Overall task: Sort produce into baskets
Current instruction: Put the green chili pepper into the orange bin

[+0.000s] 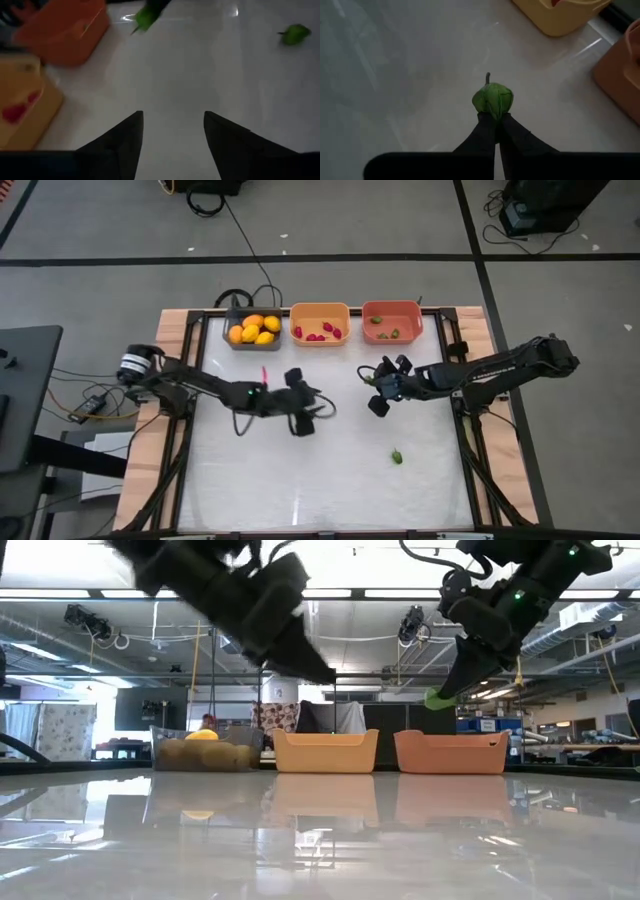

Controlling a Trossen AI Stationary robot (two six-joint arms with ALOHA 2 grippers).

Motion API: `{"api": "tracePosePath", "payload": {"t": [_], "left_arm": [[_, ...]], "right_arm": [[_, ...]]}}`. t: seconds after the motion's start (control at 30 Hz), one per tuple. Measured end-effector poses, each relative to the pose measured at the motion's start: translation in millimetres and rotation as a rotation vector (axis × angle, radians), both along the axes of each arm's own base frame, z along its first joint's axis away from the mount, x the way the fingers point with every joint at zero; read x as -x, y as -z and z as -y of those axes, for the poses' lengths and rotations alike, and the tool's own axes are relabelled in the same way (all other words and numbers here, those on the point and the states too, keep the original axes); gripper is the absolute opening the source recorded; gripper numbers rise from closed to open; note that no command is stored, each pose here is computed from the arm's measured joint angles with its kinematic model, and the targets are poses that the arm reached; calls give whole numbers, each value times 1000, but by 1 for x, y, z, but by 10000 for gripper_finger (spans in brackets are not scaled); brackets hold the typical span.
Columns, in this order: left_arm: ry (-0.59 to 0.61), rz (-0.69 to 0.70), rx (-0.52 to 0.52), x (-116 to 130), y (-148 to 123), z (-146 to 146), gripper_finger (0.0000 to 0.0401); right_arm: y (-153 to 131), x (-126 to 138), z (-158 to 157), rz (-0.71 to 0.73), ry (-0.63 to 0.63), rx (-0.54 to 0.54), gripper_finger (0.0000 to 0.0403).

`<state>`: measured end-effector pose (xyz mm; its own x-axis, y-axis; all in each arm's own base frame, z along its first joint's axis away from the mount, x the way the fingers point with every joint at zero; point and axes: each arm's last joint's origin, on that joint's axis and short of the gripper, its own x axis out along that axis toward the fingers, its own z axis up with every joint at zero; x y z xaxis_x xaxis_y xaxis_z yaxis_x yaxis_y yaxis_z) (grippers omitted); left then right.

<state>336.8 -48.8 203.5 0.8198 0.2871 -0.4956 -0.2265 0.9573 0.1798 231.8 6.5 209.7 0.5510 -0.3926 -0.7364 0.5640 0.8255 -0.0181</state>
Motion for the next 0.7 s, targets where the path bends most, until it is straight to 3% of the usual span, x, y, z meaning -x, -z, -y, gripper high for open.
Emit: {"api": "tracePosePath", "payload": {"t": [0.2, 0.5, 0.7], "left_arm": [[3, 108, 133, 34, 25, -21, 213], [-22, 148, 147, 64, 18, -41, 212], [-11, 206, 163, 70, 15, -41, 212]], "right_arm": [[0, 0, 0, 9, 11, -5, 14], [-3, -2, 3, 46, 77, 81, 14], [-9, 5, 22, 21, 158, 169, 13]]}}
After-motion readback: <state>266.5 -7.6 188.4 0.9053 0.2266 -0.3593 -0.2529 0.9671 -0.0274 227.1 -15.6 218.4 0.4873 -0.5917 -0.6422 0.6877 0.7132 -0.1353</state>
